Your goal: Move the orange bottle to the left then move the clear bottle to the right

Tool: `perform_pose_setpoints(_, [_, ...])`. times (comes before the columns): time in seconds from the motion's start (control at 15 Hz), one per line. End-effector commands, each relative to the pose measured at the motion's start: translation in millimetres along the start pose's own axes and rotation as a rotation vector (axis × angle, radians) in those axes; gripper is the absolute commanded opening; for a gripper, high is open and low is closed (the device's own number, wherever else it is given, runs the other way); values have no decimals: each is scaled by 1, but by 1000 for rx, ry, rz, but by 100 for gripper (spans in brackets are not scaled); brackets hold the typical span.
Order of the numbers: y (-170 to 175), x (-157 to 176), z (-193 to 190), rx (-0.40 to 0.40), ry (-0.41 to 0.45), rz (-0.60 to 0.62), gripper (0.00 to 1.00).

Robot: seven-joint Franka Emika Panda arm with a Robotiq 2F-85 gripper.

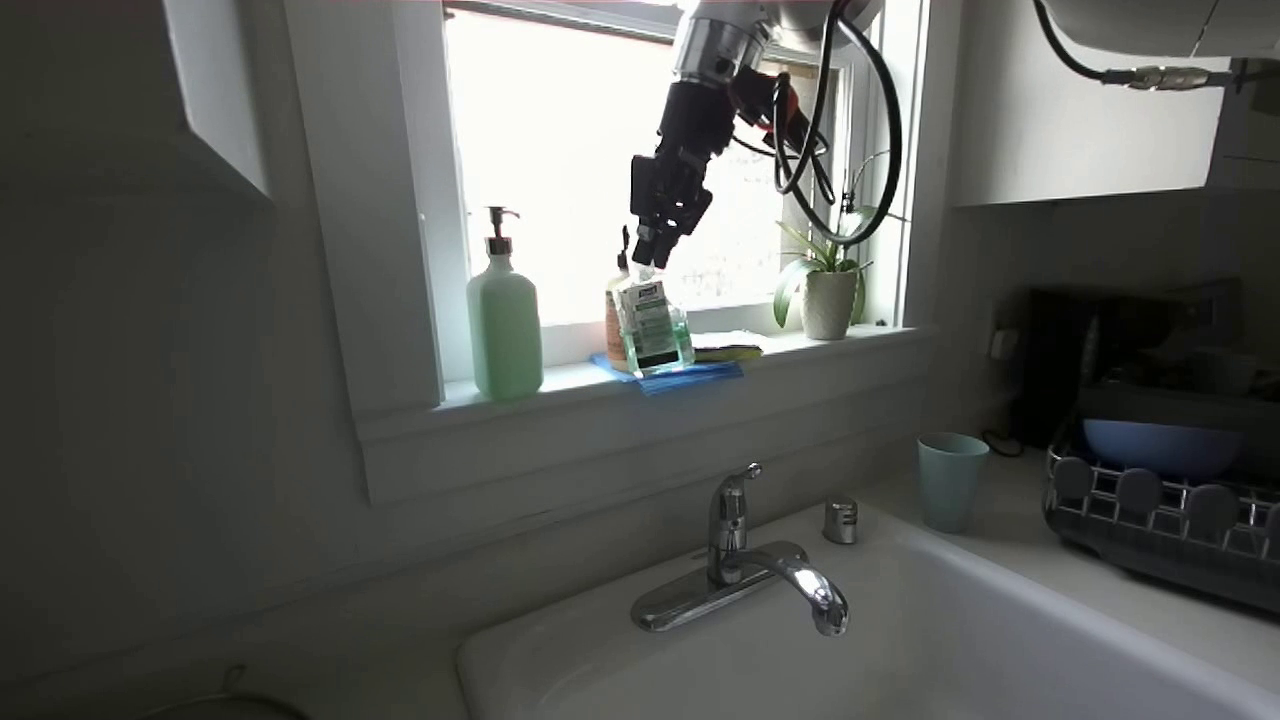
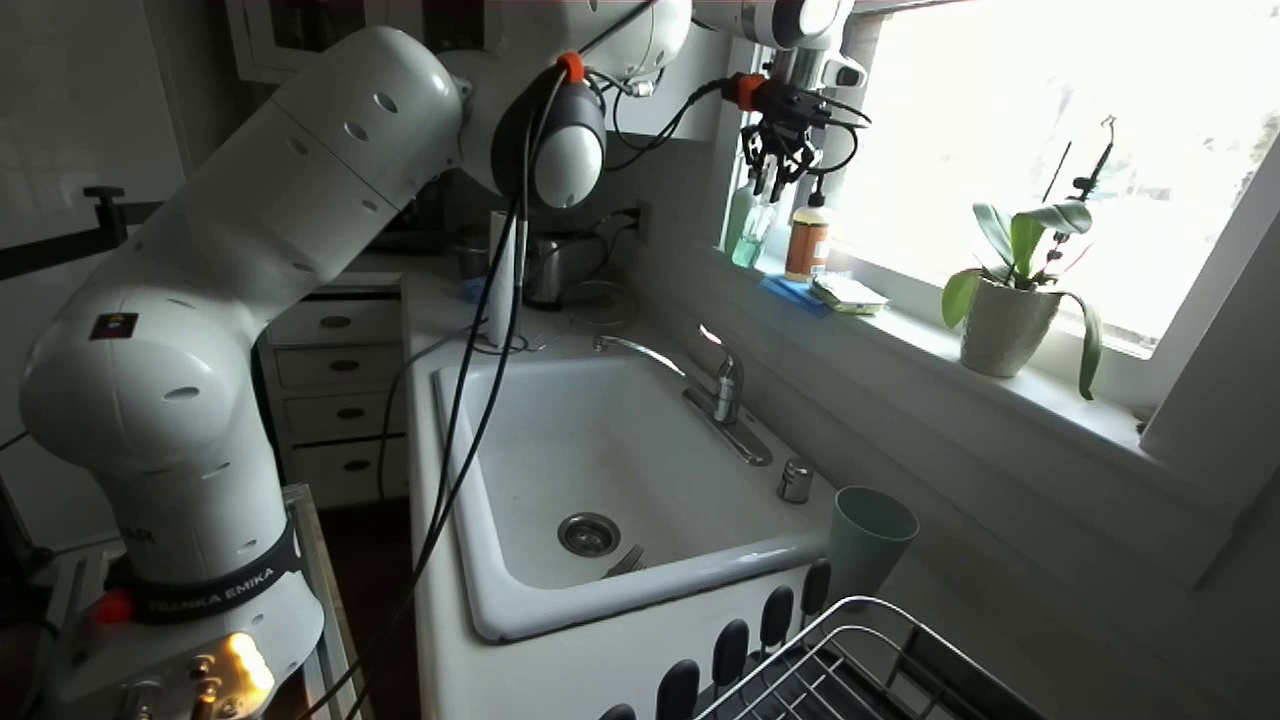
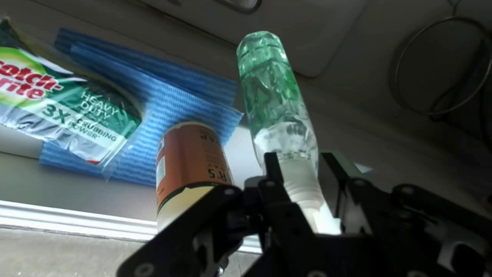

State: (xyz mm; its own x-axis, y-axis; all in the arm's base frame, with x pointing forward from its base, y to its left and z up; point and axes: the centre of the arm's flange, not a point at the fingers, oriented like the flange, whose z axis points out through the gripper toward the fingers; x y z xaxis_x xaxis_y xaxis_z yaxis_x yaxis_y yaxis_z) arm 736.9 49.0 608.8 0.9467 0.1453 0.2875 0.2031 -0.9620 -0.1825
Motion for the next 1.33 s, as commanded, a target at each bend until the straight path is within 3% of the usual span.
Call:
perform_pose_setpoints(0.0, [-3, -52, -4, 37, -53, -18, 8])
perform_pose_setpoints(0.53, [36, -84, -51, -24, -112, 57, 8])
perform_pose_setpoints(1.27, [134, -85, -76, -181, 104, 253, 8])
